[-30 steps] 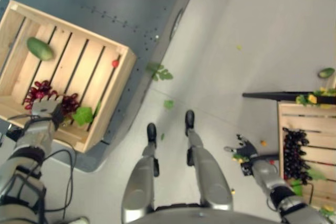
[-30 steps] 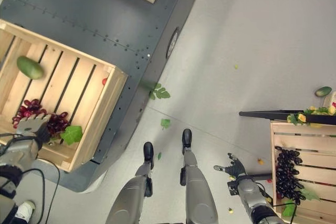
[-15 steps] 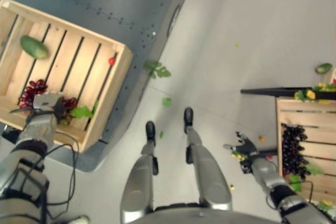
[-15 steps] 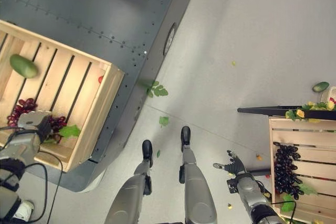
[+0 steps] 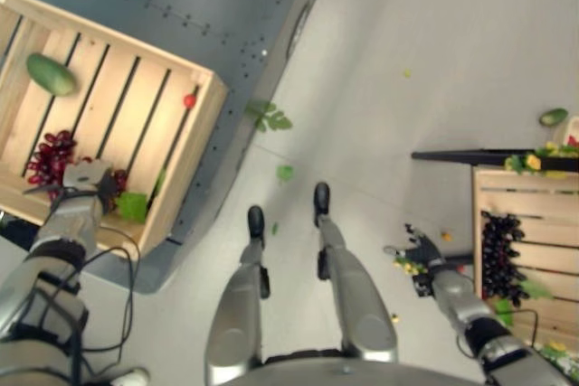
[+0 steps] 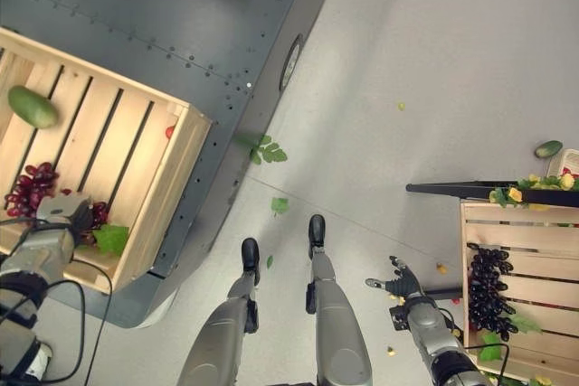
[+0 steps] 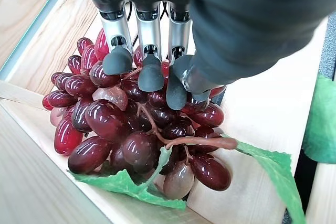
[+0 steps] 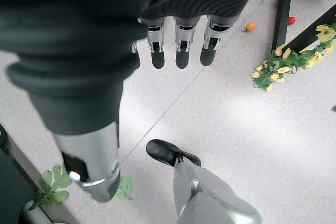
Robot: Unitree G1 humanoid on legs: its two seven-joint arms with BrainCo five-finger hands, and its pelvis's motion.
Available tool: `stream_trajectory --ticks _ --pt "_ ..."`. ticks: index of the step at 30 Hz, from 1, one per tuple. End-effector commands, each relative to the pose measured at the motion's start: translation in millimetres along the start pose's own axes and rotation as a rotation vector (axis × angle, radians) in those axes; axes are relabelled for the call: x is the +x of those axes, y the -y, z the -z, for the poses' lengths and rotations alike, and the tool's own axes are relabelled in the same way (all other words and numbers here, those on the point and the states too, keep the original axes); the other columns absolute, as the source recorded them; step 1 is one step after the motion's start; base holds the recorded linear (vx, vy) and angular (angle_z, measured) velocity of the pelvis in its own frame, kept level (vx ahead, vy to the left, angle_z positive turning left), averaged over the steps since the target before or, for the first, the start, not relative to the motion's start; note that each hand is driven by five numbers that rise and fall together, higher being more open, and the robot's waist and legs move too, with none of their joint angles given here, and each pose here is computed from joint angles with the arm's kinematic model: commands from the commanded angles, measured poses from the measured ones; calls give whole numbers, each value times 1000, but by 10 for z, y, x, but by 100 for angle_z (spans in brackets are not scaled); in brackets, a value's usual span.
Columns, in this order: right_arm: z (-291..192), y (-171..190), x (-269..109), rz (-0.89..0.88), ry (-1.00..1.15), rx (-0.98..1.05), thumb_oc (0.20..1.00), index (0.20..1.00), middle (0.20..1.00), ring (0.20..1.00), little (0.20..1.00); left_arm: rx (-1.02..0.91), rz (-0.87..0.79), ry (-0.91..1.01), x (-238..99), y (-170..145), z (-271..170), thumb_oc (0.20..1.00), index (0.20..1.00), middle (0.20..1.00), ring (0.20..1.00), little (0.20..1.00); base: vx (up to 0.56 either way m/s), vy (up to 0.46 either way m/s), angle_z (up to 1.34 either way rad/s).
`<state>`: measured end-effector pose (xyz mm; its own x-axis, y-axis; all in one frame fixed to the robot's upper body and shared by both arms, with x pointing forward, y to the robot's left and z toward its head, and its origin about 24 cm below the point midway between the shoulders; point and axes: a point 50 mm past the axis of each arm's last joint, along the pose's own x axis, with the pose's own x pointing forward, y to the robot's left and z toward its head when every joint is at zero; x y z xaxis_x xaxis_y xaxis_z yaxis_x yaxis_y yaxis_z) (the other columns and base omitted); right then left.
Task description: Pick up the fruits from the basket on one side to the basket on the other side
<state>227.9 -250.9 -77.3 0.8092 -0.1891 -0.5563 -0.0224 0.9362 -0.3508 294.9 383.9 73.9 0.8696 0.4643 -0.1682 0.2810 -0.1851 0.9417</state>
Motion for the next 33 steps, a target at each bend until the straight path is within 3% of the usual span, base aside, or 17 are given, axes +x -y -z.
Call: stream_trajectory --ticks 1,10,11,12,13,23,33 --pt "101 201 -64 49 -8 -8 1000 1000 1000 1000 1000 27 27 -77 -27 46 222 200 200 200 200 200 0 0 0" --pt "95 208 -61 50 -7 -11 1000 1000 1000 1000 1000 15 21 -67 -20 27 194 200 200 200 200 200 0 0 0" --pt "100 209 -63 49 -9 -10 1000 1000 1000 1000 1000 19 22 -69 -21 27 202 583 583 583 583 583 0 0 0" --pt "100 209 -63 49 -9 -10 1000 1000 1000 1000 1000 19 22 -69 -20 27 202 853 853 853 853 853 0 0 0" --pt "100 207 -63 46 -8 -13 1000 1000 1000 1000 1000 24 26 -73 -23 33 210 1000 1000 1000 1000 1000 0 0 0" --pt "111 213 -63 38 -18 -22 1000 1000 1000 1000 1000 64 88 -73 -39 113 237 1000 1000 1000 1000 1000 0 0 0" --pt "107 188 -66 28 -11 -27 1000 1000 1000 1000 1000 54 30 -62 -25 14 244 1000 1000 1000 1000 1000 0 0 0"
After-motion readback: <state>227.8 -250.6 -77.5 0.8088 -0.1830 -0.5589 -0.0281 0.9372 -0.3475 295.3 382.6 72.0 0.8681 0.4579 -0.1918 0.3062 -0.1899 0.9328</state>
